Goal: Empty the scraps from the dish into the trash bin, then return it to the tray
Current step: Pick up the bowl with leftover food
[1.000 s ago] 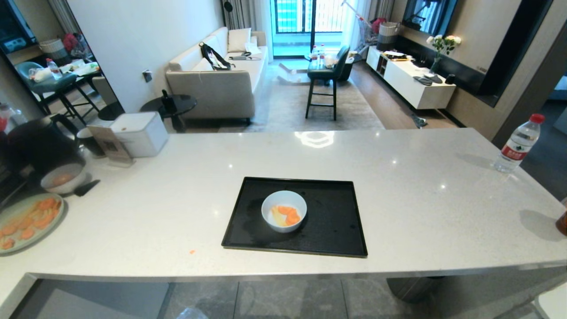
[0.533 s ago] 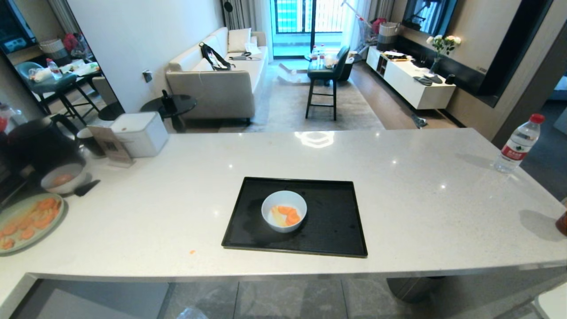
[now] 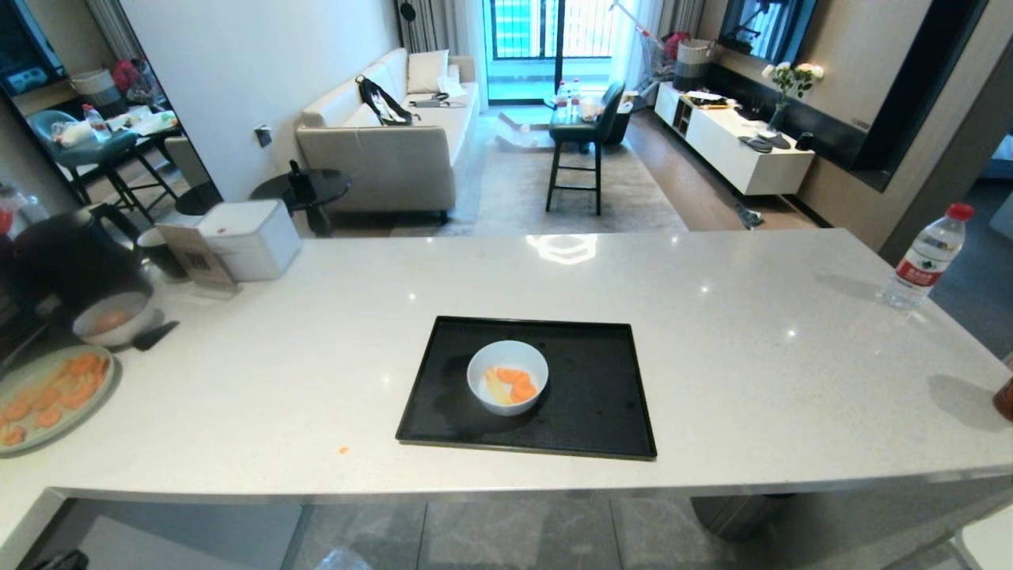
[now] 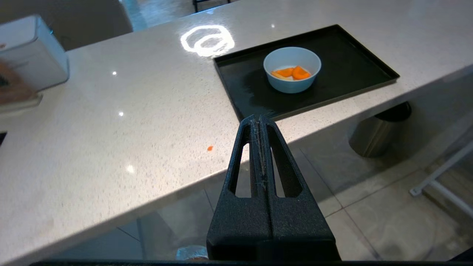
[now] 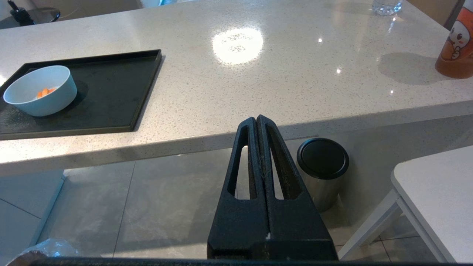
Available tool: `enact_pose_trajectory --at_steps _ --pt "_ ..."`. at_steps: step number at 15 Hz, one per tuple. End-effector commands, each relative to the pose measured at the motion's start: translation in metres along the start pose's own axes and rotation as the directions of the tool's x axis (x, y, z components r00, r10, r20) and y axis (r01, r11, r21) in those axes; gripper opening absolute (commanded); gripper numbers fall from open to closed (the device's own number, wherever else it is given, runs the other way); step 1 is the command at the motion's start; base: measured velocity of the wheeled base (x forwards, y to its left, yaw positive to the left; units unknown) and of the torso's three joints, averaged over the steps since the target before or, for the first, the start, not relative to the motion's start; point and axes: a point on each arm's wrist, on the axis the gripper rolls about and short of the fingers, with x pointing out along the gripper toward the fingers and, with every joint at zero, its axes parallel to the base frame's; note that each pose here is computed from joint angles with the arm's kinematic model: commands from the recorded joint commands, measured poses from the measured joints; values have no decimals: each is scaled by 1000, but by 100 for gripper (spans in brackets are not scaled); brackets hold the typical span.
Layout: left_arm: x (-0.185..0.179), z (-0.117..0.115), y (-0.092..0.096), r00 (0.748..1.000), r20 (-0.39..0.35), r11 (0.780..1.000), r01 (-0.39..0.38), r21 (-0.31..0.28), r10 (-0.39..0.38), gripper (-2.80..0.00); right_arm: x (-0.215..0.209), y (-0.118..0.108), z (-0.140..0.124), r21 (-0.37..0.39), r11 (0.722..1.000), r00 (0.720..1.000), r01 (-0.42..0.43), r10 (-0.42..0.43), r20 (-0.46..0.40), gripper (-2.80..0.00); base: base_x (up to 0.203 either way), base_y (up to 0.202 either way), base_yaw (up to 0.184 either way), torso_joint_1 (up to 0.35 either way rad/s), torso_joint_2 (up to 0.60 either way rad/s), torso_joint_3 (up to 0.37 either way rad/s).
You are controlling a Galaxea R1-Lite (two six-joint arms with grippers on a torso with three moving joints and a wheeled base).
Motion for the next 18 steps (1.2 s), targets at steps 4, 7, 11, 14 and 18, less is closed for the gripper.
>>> enact_pose_trajectory --at_steps 4,7,11,14,18 --pt "60 37 24 986 -103 989 138 43 -133 -280 0 0 0 1 1000 1000 0 0 2 -280 0 0 0 0 0 0" --pt "99 57 30 974 -114 974 208 89 -198 -280 0 0 0 1 1000 1000 0 0 1 -280 0 0 0 0 0 0" --pt "152 78 14 969 -133 961 227 159 -207 -280 0 0 0 1 1000 1000 0 0 1 -280 0 0 0 0 0 0" --pt "196 85 -10 989 -121 971 112 212 -88 -280 0 0 0 0 1000 1000 0 0 1 -280 0 0 0 0 0 0" --pt "256 94 -33 999 -40 956 6 292 6 -280 0 0 0 1 1000 1000 0 0 1 -280 0 0 0 0 0 0"
